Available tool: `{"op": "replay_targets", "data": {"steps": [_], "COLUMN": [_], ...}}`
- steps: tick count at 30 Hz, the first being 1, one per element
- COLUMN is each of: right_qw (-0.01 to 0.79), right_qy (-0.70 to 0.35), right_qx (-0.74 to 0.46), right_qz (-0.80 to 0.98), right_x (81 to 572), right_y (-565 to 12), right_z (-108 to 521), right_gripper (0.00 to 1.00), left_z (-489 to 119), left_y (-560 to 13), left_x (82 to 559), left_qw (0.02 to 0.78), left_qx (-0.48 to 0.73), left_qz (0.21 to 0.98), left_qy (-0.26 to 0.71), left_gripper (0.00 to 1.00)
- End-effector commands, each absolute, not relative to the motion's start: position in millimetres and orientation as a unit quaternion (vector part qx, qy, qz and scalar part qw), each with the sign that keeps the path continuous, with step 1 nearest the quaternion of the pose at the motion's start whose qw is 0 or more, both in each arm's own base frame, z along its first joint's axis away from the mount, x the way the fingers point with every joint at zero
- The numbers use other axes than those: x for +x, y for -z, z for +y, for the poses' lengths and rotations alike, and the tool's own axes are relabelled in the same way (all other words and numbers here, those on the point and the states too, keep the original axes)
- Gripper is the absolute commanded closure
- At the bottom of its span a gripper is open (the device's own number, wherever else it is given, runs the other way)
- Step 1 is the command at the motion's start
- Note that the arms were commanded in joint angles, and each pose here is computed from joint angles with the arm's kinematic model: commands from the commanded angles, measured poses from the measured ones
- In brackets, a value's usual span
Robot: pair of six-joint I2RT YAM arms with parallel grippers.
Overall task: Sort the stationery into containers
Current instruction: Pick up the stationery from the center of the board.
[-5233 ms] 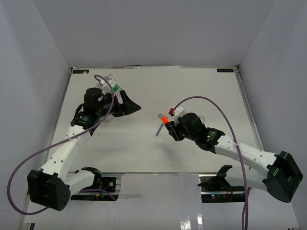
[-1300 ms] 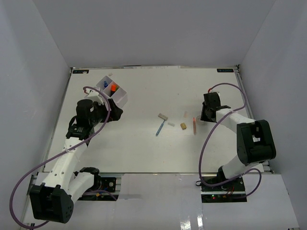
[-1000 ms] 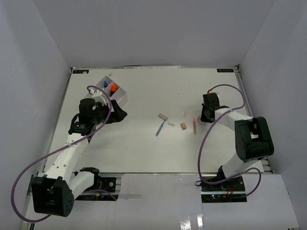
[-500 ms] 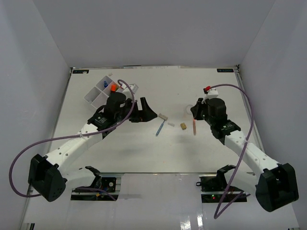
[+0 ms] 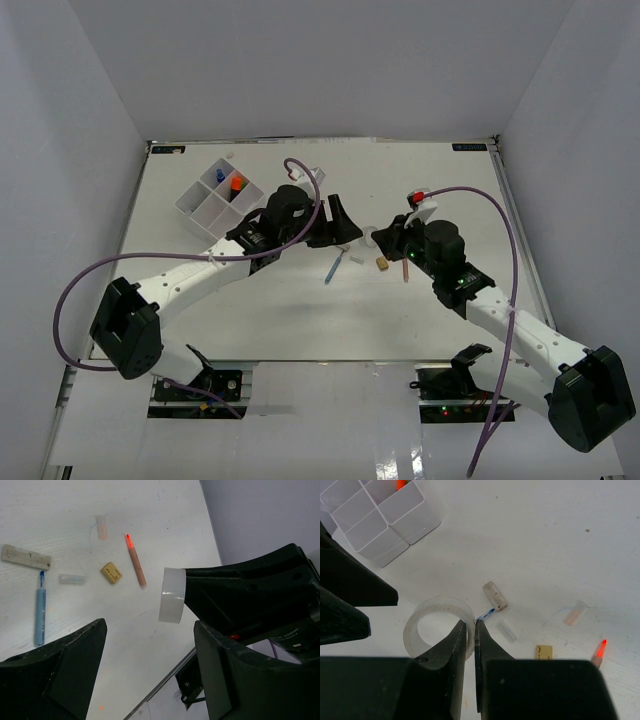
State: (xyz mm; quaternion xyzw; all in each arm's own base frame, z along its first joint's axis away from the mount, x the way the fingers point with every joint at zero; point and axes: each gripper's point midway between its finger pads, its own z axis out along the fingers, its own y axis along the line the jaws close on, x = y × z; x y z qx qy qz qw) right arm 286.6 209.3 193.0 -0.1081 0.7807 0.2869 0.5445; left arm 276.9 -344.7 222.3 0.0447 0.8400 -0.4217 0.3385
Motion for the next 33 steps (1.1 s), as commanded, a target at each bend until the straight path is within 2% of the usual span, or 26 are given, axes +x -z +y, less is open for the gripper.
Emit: {"op": "replay_targets", "data": {"steps": [1,11,20,24,27,29,33], "right_qw": [0.554,0.545,0.535,0.536,0.537,0.537,0.541], "right_qy": [-0.319,-0.328,-0.323,-0.32,-0.318,-0.317,-0.313], "right_qx": [-0.109,-0.108,-0.104,-0.101,-0.1,-0.101,-0.099], "right_qz": [0.761,0.764,0.774,0.775,0.775,0.775,0.775], "right_x": [287.1,290.1,297.4,301.1,303.6,305.2,308.3], "right_y": [-207.4,-209.0,-203.7,-203.6,-204.8,-205.0,-206.4], "right_z": [221.8,228.7,232.1,232.7,233.6,234.2,233.8], "right_gripper": [0.92,0.92,0.92,0.92,0.92,0.92,0.91], "left_z": [-356.1,-373.0,-382.8,-383.7,-384.2,-383.3,-379.2], "left_y": [-251.9,-237.5,-227.8,-222.1,-218.2,-217.6,-214.9], "left_x": [286.1,294.0,295.2,295.5,294.8,296.0,298.3], "left_qw": [0.368,0.363,0.355,0.352,0.348,0.351,0.357], "left_qx": [0.043,0.073,0.099,0.106,0.11,0.111,0.111], "left_qz": [0.813,0.812,0.811,0.813,0.815,0.815,0.819], "left_qy": [0.449,0.452,0.454,0.451,0.45,0.447,0.436], "left_gripper": [0.2,0.26,0.44,0.56,0.69,0.81,0.93]}}
